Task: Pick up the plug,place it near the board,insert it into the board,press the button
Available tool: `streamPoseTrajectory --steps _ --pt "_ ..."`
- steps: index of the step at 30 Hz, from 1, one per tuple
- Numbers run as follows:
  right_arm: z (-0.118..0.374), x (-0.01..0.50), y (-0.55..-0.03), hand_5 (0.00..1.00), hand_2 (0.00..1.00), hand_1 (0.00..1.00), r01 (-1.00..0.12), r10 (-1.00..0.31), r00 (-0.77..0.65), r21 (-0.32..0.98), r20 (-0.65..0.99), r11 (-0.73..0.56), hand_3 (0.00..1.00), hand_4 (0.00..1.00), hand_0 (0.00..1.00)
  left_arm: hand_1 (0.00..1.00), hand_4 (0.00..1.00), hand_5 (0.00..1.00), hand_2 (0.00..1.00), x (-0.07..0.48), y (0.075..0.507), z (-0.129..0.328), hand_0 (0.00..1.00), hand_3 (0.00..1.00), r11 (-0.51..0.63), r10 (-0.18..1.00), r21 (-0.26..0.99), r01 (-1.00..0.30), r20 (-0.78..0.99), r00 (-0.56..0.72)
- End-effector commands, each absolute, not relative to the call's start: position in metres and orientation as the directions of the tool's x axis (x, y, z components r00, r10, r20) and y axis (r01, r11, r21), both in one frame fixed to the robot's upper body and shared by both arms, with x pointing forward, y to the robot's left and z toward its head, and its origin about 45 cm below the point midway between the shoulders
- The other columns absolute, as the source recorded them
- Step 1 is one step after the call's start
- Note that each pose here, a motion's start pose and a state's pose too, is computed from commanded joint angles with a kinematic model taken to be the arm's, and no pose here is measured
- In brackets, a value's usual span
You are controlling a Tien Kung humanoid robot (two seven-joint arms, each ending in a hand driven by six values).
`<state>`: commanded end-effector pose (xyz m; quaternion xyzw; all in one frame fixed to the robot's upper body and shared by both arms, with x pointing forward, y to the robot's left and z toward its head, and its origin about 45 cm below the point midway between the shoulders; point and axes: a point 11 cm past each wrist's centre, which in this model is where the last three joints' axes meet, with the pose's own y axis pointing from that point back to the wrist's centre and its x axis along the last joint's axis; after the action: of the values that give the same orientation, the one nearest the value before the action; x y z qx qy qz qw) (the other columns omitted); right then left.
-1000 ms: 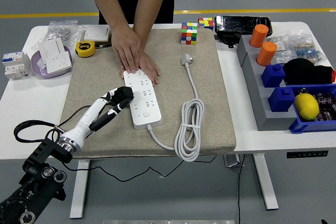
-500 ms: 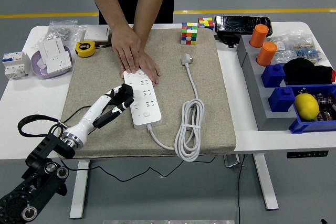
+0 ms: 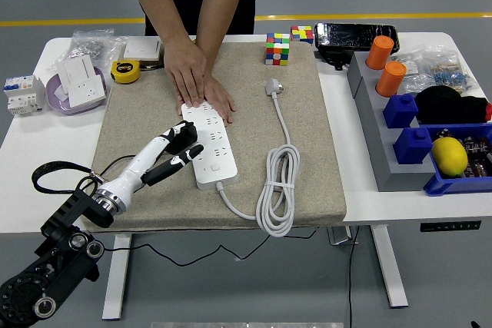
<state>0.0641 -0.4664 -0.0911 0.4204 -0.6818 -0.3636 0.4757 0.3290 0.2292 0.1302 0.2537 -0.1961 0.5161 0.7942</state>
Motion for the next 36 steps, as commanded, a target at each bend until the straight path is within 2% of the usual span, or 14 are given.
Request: streamPoseTrajectory --steps 36 --pt "-0.09 0.067 -0.467 0.998 0.798 0.825 -0.232 -0.918 -0.2 0.894 0.342 0.383 0.849 0.998 0.882 0.998 0.998 0.998 0.998 0.342 0.209 0.143 0.998 0.955 0.442 0.549 0.204 -0.874 0.708 0.443"
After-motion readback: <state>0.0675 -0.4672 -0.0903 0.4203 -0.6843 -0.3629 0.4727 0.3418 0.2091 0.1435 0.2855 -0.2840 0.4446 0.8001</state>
